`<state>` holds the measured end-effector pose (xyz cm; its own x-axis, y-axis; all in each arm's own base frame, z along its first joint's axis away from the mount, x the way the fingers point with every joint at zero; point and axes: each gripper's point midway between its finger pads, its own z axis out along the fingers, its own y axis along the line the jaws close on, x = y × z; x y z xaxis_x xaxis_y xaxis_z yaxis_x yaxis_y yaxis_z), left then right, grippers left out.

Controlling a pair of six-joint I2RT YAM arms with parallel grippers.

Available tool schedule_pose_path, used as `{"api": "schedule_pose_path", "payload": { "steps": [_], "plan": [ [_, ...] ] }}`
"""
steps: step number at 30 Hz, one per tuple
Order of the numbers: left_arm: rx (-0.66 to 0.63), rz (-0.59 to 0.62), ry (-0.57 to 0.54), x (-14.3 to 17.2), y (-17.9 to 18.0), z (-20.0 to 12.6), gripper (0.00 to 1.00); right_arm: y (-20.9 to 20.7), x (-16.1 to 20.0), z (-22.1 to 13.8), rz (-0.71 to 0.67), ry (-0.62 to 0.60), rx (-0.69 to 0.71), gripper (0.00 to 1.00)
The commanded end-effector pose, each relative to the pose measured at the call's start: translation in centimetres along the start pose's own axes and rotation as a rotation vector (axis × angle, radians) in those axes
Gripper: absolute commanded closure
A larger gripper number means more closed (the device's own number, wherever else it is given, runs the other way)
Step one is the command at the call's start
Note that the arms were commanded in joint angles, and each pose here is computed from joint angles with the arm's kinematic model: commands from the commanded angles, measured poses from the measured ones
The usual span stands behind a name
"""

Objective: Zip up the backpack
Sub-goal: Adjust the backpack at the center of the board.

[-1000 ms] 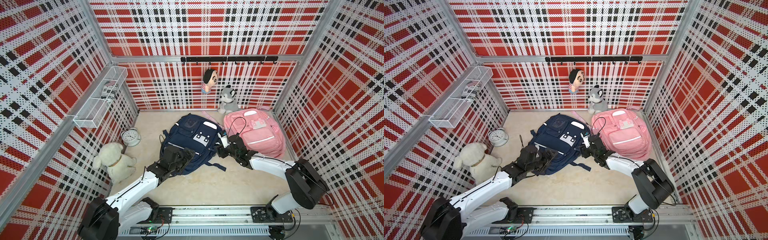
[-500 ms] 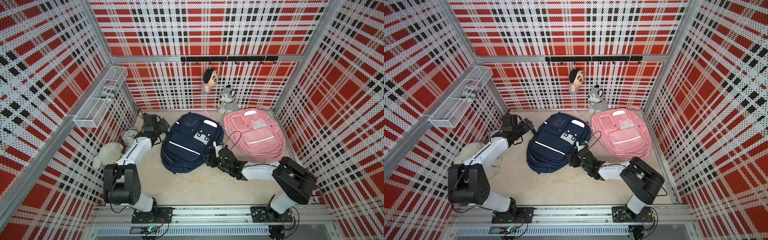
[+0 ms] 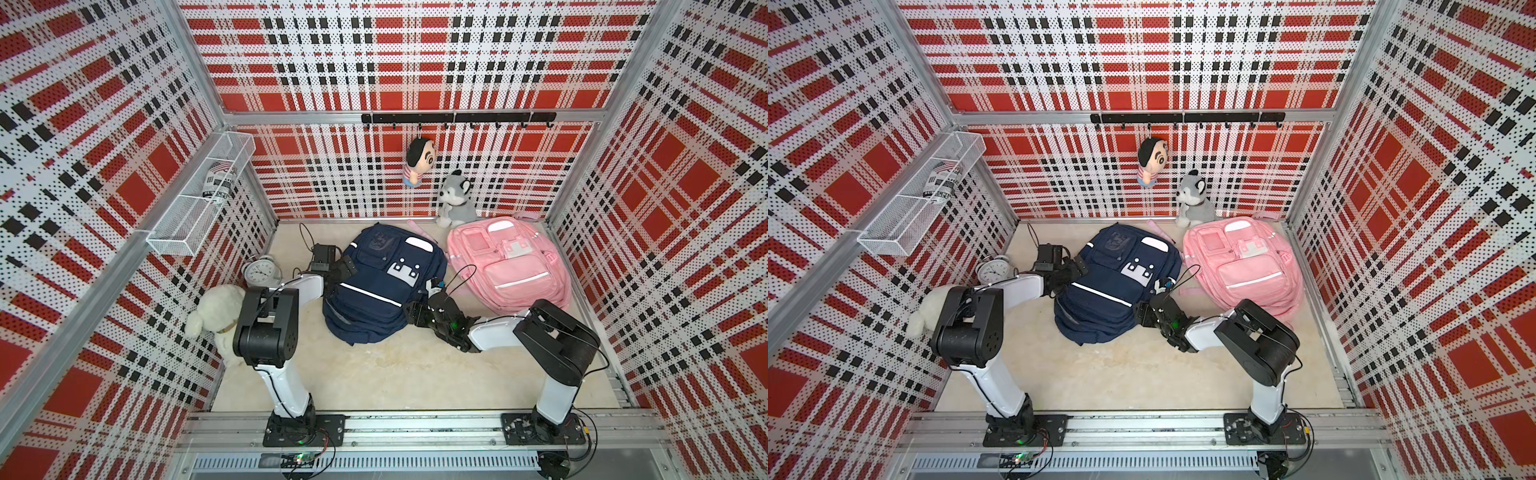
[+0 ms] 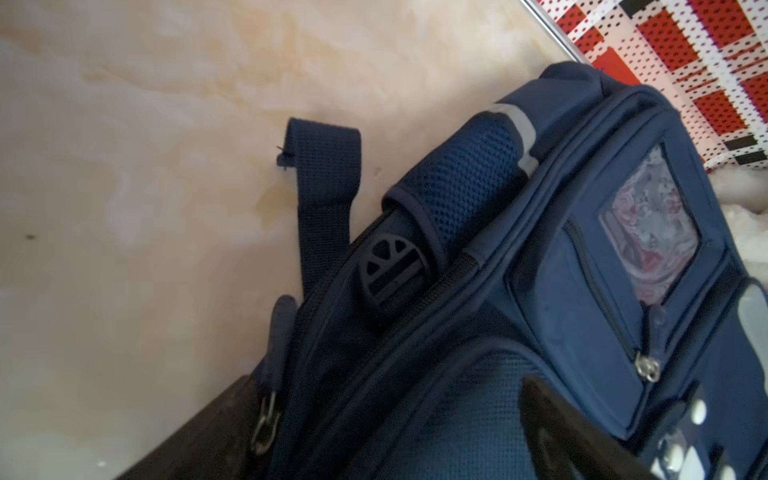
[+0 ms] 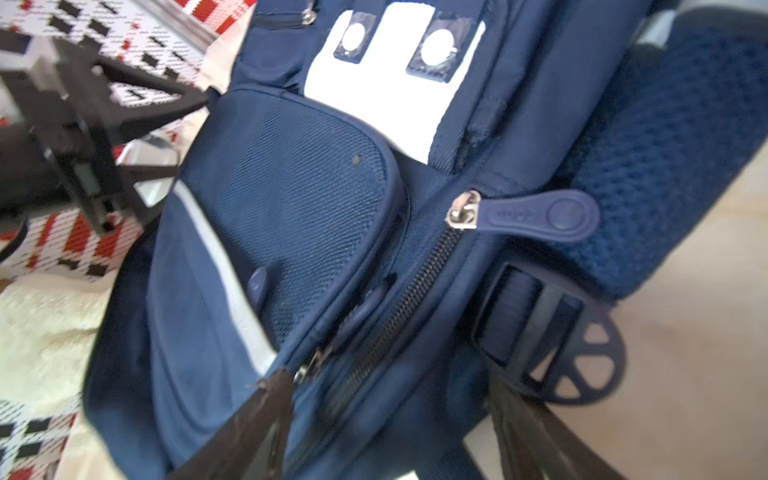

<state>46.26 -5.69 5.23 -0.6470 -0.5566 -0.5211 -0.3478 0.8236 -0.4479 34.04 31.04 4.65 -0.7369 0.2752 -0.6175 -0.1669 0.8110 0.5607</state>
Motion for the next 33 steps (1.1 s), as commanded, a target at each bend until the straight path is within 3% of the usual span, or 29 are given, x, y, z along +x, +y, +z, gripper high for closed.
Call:
{"api": "schedule_pose_path", "payload": {
  "steps": [1, 8, 12, 16, 20, 26, 29, 33],
  "plan": [
    [0.071, -0.035, 0.069, 4.6, -1.5, 0.0, 0.01, -2.9, -0.6, 0.8, -0.002, 0.021, 0.070, 0.23],
    [0.207, -0.092, 0.147, 12.3, -4.8, -3.5, 0.02, -7.2, -3.8, 0.7, -0.062, 0.042, 0.134, 0.23],
    [0.295, -0.110, 0.175, 15.2, -7.2, -6.6, 0.03, -8.8, -6.3, 0.3, -0.128, 0.045, 0.186, 0.23],
    [0.361, -0.127, 0.168, 15.8, -8.7, -9.7, 0.03, -10.2, -9.2, -0.2, -0.190, 0.044, 0.238, 0.22],
    [0.349, -0.094, 0.074, 12.7, -9.0, -12.6, 0.04, -10.7, -11.2, -1.4, -0.212, 0.026, 0.275, 0.22],
    [0.291, -0.022, -0.142, 4.5, -8.0, -16.3, 0.02, -8.7, -11.3, -3.7, -0.163, -0.026, 0.204, 0.24],
    [0.251, -0.017, -0.197, 1.7, -6.4, -16.0, 0.00, -7.1, -10.6, -5.2, -0.163, -0.046, 0.185, 0.25],
    [0.178, -0.025, -0.196, -0.4, -2.8, -13.2, 0.02, -3.8, -9.2, -6.8, -0.159, -0.076, 0.139, 0.25]
  ]
}}
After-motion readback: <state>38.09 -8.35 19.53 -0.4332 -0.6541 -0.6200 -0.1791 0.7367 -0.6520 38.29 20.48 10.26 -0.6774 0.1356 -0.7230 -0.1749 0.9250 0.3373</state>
